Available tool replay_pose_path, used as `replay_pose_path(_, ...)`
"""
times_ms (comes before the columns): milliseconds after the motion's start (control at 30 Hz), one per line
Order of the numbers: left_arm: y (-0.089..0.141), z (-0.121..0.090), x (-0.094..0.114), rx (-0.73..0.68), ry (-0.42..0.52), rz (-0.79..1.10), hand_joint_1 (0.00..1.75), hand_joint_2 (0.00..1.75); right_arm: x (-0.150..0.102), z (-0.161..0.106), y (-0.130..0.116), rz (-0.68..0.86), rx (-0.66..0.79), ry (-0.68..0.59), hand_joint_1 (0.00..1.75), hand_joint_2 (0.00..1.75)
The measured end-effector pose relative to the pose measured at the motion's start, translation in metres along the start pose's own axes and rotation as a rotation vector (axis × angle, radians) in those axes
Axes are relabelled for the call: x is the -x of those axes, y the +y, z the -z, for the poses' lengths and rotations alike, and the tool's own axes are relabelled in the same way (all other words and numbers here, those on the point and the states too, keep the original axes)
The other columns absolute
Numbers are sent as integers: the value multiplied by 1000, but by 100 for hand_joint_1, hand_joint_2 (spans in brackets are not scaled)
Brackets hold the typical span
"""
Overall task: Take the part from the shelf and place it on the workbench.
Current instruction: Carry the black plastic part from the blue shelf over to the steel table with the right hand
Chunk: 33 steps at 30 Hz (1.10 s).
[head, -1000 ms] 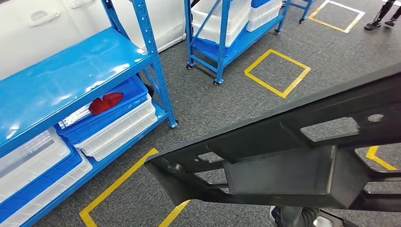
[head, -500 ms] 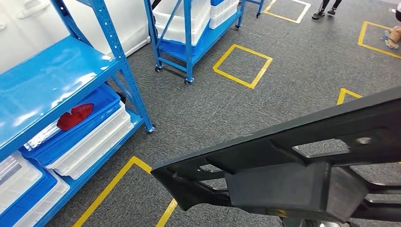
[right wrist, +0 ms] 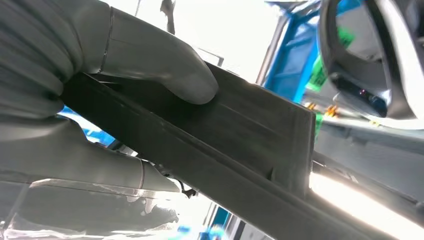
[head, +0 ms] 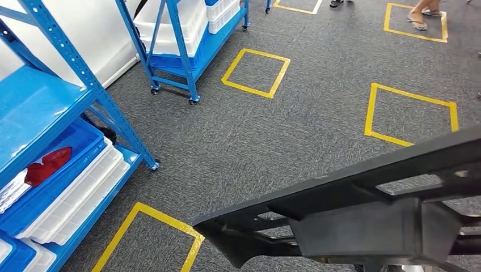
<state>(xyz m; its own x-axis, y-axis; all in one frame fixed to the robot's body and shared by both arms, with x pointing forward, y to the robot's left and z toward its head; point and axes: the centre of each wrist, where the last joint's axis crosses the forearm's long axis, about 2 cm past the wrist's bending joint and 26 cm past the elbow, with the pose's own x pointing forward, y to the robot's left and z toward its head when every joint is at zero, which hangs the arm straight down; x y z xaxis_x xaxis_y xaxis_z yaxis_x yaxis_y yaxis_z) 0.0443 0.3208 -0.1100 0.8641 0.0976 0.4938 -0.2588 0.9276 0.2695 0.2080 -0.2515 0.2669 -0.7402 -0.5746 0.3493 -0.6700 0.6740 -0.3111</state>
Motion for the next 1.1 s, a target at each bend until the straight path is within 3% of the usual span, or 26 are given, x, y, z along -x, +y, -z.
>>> replay_pose_path(300,-5,-3,3,43,42,4,0,175,-5,-11,9,-24,49,31,175,175)
replay_pose_path(700,-9,0,-5,61,26,-6,0,175,-4,-8,-17,-77,76,7,175,175)
replay_pose_path(1100,-10,-1,-4,75,40,-12,0,175,-5,-7,-22,-84,66,6,175,175)
